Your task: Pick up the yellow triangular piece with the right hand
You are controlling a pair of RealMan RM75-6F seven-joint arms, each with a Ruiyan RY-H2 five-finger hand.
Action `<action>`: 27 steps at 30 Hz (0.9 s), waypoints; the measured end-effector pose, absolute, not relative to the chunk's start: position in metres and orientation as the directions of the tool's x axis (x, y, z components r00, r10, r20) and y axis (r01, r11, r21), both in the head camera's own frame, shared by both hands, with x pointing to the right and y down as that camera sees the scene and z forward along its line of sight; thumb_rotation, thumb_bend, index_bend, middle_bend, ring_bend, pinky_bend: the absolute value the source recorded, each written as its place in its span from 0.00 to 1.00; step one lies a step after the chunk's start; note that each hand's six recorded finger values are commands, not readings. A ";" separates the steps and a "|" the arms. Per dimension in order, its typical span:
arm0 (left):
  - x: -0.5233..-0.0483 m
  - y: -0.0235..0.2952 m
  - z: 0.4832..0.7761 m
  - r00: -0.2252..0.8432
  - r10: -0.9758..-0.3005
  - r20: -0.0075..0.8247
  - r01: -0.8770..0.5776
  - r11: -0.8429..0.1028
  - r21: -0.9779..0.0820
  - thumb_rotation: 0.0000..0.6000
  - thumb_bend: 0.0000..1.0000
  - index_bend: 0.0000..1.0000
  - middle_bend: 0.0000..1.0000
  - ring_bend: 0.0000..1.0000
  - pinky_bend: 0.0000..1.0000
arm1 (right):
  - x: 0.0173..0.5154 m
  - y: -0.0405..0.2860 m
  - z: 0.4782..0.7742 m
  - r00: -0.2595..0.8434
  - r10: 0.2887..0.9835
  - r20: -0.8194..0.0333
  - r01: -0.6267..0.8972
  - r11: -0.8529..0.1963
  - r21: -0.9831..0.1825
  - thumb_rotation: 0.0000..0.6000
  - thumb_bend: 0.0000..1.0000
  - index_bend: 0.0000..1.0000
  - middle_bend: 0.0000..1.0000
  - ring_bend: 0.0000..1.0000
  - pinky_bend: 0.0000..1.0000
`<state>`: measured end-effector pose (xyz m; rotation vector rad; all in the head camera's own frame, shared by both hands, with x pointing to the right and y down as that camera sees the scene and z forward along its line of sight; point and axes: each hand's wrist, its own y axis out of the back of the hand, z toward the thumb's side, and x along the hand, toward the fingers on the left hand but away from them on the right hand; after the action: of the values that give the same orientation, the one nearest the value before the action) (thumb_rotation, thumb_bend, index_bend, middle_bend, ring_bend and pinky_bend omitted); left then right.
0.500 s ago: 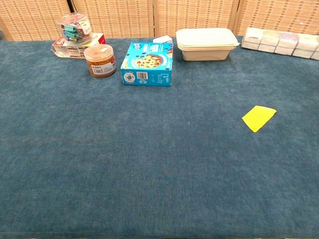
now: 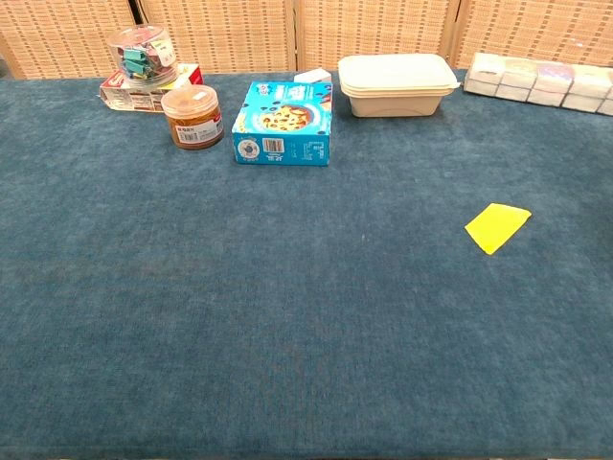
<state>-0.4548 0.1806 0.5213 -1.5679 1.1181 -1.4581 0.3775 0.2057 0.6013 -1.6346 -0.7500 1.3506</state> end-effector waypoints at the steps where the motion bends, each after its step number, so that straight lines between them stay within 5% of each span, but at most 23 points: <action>1: -0.455 0.180 0.522 -0.012 -0.925 0.379 -0.124 -0.375 -0.919 1.00 0.00 0.00 0.00 0.00 0.00 | 0.372 0.201 0.604 0.250 0.855 -0.455 -0.068 -0.453 -0.889 1.00 0.00 0.00 0.00 0.00 0.00; 8: -0.457 0.179 0.523 -0.024 -0.924 0.382 -0.125 -0.376 -0.918 1.00 0.00 0.00 0.00 0.00 0.00 | 0.342 0.171 0.629 0.327 0.807 -0.491 -0.021 -0.513 -0.858 1.00 0.00 0.07 0.00 0.00 0.00; 16: -0.454 0.179 0.526 -0.024 -0.921 0.389 -0.113 -0.384 -0.916 1.00 0.00 0.00 0.00 0.00 0.00 | 0.339 0.150 0.654 0.244 0.748 -0.617 0.081 -0.650 -0.756 1.00 0.00 0.25 0.00 0.00 0.00; 27: -0.452 0.179 0.528 -0.027 -0.919 0.392 -0.111 -0.387 -0.915 1.00 0.00 0.00 0.00 0.00 0.00 | 0.336 0.123 0.674 0.094 0.721 -0.686 0.199 -0.689 -0.697 1.00 0.11 0.33 0.00 0.00 0.00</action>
<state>-0.4519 0.1791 0.5277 -1.5600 1.1067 -1.4881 0.3364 0.1231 0.6738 -1.9492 -0.9007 1.6271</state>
